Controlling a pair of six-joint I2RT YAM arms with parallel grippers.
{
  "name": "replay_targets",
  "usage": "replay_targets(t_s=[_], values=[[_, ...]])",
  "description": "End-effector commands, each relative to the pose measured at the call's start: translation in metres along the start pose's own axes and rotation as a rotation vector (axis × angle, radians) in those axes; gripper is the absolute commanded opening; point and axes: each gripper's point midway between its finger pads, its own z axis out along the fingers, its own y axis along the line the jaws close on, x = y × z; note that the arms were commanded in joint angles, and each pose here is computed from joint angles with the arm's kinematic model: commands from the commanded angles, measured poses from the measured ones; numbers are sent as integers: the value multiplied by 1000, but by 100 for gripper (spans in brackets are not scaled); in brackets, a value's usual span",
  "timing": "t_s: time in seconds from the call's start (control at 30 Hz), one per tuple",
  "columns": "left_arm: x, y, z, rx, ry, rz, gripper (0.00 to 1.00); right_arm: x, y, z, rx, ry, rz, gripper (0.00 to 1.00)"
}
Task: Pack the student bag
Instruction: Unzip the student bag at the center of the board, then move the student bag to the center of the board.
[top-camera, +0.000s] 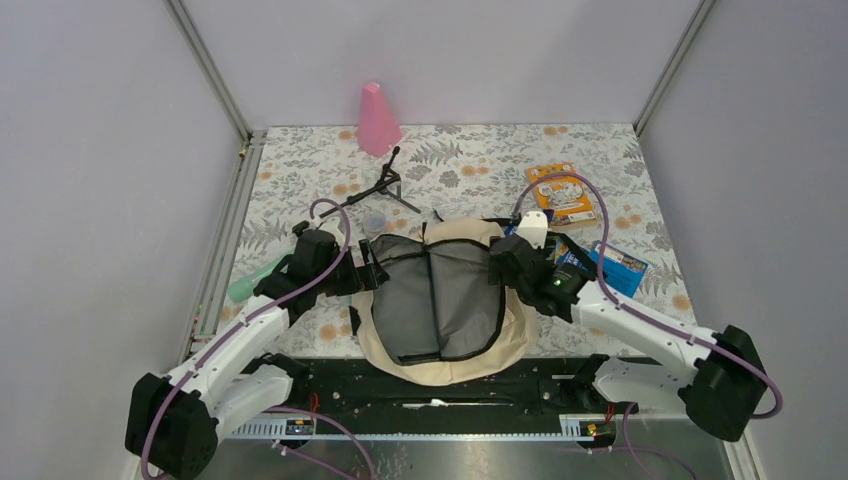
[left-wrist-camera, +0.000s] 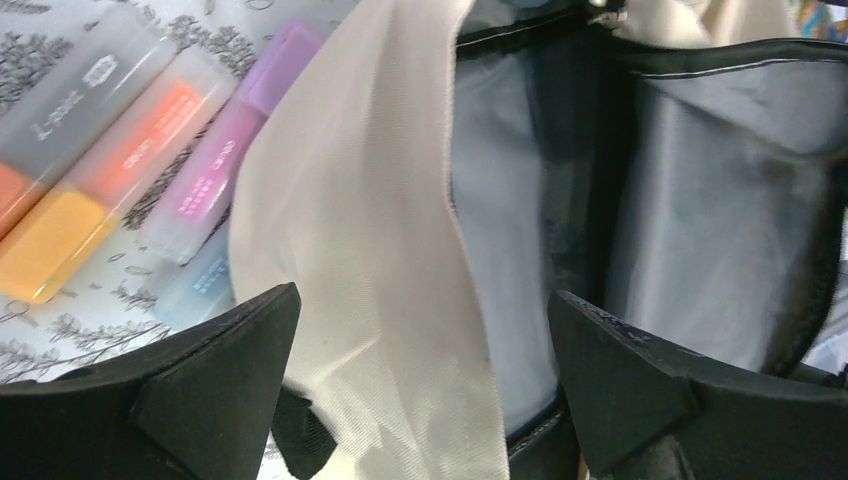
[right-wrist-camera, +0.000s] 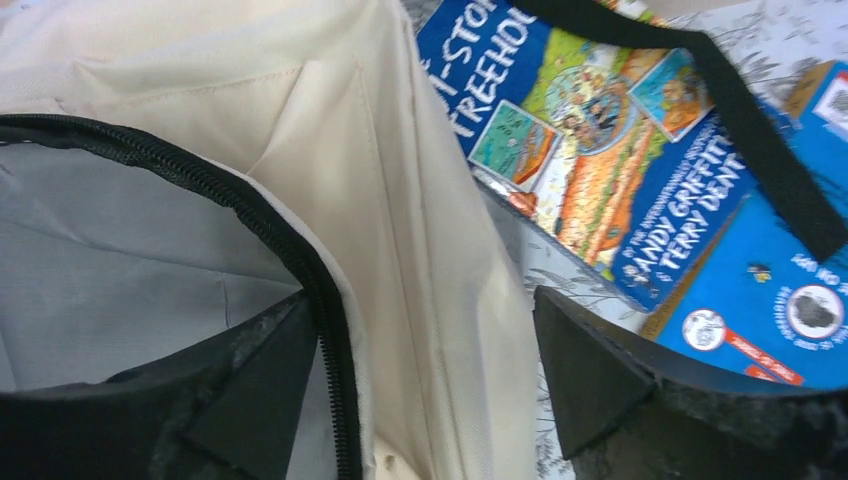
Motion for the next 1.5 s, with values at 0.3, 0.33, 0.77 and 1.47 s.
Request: replay_targets(t_s=[0.3,0.33,0.77,1.47], values=[[-19,5,-11,-65,-80,22,99,-55,-27,-65,-107,-197,53,95],[-19,6,-11,-68,-77,25,99,-54,-22,-66,-137,-196,45,92],[-10,5,8,-124,47,138,99,-47,-27,-43,-87,-127,101,100],[-78,-81,-35,113,-73,321,0,5,-149,11,153,34,634,100]])
